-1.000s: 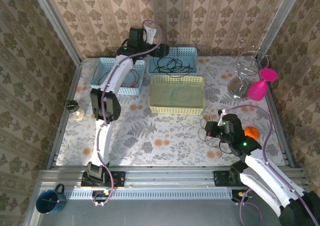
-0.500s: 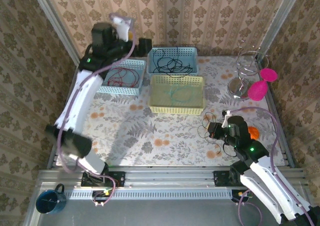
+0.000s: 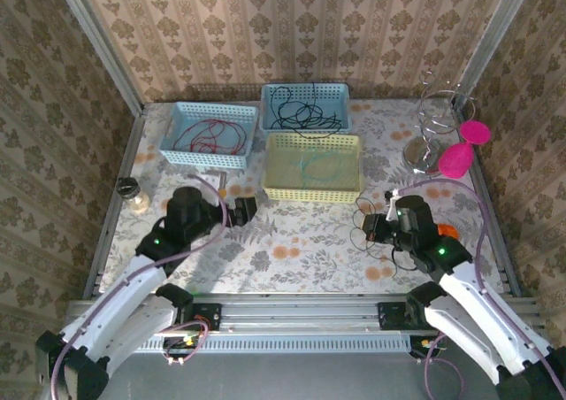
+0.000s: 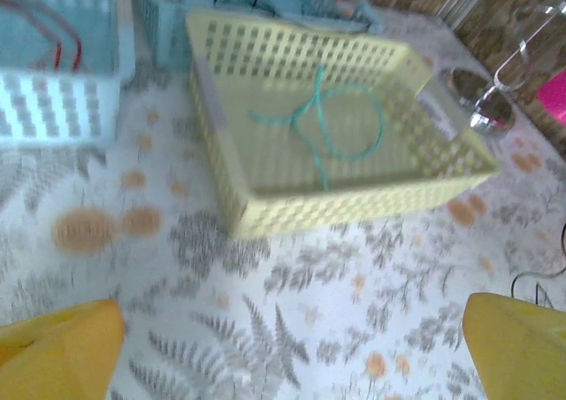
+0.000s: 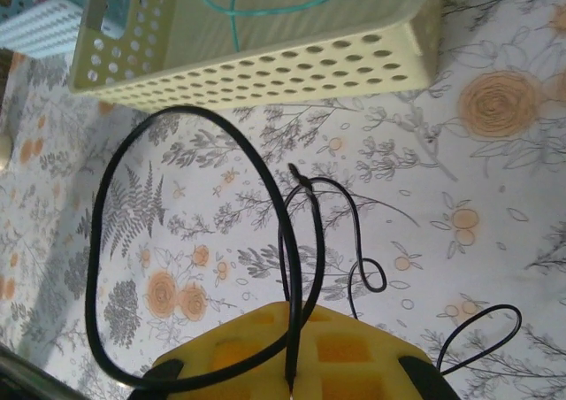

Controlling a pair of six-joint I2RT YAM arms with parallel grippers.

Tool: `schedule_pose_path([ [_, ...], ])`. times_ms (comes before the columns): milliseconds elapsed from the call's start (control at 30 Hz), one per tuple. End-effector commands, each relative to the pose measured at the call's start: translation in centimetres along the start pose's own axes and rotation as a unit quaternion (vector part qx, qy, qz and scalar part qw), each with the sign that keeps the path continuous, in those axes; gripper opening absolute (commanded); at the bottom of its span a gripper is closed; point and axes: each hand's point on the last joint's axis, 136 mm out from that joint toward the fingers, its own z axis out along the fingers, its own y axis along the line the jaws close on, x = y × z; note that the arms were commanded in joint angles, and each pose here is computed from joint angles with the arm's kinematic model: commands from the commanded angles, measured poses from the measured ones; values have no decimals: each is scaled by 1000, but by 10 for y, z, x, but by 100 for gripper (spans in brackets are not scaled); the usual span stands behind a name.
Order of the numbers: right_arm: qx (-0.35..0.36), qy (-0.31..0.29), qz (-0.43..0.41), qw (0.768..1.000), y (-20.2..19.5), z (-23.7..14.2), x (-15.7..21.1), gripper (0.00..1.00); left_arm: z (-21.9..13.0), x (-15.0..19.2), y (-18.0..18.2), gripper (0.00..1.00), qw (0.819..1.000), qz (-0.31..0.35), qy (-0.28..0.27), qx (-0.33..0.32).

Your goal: Untangle the cables

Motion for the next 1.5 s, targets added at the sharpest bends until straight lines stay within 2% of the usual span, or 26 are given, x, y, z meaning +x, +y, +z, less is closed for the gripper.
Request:
schedule_pose_path([
  [0, -25, -23, -32, 999, 34, -5, -16, 0, -4, 7, 7, 99, 998, -50, -23, -6],
  [200, -48, -74, -90, 992, 95, -39, -59, 0, -22, 1, 23, 100, 994, -75, -63, -47],
  [333, -66, -117, -128, 983, 139, -60, -106, 0, -36, -4, 31, 100, 990, -79, -92, -66],
  [433, -71, -155, -159, 972, 174, -63, -151, 0, -53, -14, 34, 100, 989, -56, -104, -87],
  [567, -119, -183, -91, 972, 195, -30, -230, 0, -67, -22, 32, 100, 989, -42, -103, -99],
  [833, -145, -223, -49, 963, 208, 53, -358, 0, -68, -14, 26, 100, 992, -47, -79, -84],
  [933, -121, -210, -30, 970, 185, 98, -381, 0, -68, -14, 20, 100, 994, -52, -77, -65],
  [1067, -93, -174, 11, 980, 139, 162, -385, 1, -70, -12, 18, 100, 994, -57, -76, -59],
  [1100, -91, -164, 17, 982, 132, 174, -383, 7, -70, -11, 17, 100, 994, -57, -75, -56],
  [1167, -70, -135, 38, 988, 110, 194, -374, 40, -70, -10, 16, 100, 994, -56, -74, -52],
  [1300, -12, -99, 42, 994, 87, 194, -358, 62, -72, -11, 14, 100, 995, -44, -70, -49],
  [1400, -2, -102, 24, 995, 91, 171, -356, 66, -75, -16, 12, 100, 995, -33, -77, -49],
  [1467, -3, -106, 7, 994, 98, 148, -353, 73, -78, -23, 11, 100, 995, -27, -82, -52],
])
